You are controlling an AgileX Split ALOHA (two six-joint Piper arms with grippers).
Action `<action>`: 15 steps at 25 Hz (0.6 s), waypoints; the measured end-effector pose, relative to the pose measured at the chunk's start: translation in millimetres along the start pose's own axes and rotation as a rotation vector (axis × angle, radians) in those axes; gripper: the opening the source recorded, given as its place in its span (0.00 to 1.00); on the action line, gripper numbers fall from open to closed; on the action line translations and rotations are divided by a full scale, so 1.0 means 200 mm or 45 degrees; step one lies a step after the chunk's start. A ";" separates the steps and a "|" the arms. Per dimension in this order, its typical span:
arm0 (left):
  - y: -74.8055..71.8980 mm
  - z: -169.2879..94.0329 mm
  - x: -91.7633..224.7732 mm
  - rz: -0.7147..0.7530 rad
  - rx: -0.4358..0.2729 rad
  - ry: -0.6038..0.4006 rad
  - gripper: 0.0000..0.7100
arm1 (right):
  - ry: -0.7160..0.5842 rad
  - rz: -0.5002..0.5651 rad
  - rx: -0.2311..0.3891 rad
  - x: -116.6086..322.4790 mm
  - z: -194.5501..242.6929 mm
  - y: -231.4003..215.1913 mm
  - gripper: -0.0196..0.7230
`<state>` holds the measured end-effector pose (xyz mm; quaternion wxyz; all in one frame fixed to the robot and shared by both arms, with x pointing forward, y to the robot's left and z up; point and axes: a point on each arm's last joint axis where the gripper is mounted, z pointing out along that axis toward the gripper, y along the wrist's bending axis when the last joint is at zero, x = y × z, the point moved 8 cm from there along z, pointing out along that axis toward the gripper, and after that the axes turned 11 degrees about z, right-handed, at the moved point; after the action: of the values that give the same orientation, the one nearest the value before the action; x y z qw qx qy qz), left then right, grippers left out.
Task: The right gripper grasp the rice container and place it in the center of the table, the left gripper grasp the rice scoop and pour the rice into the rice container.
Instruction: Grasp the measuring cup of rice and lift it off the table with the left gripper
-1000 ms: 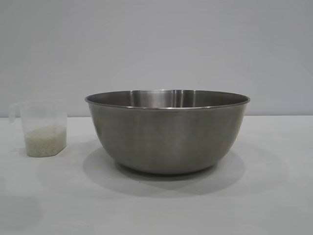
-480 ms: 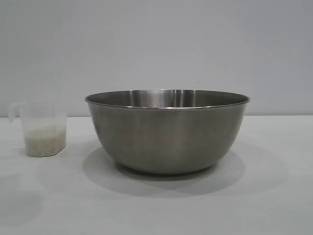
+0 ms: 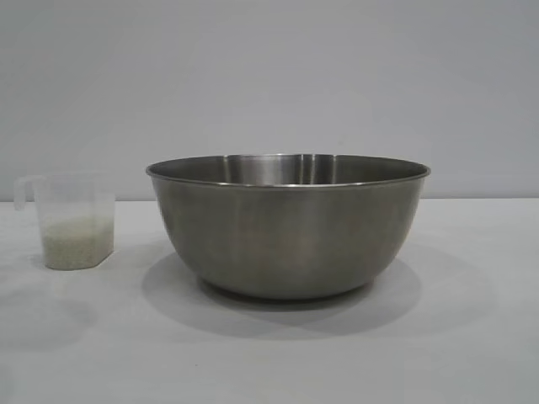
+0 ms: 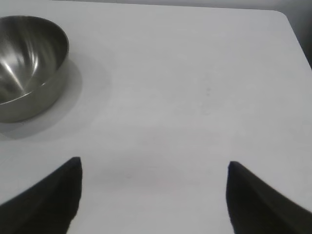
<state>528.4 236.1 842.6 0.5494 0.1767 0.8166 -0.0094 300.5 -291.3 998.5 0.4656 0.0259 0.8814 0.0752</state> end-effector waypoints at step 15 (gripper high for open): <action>0.03 0.19 -0.05 -0.013 -0.039 -0.048 0.34 | 0.000 0.002 0.000 0.00 0.00 0.00 0.72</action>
<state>567.8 231.7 838.0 0.5672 0.1638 0.8072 -0.0030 300.5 -291.3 998.5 0.4656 0.0265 0.8814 0.0755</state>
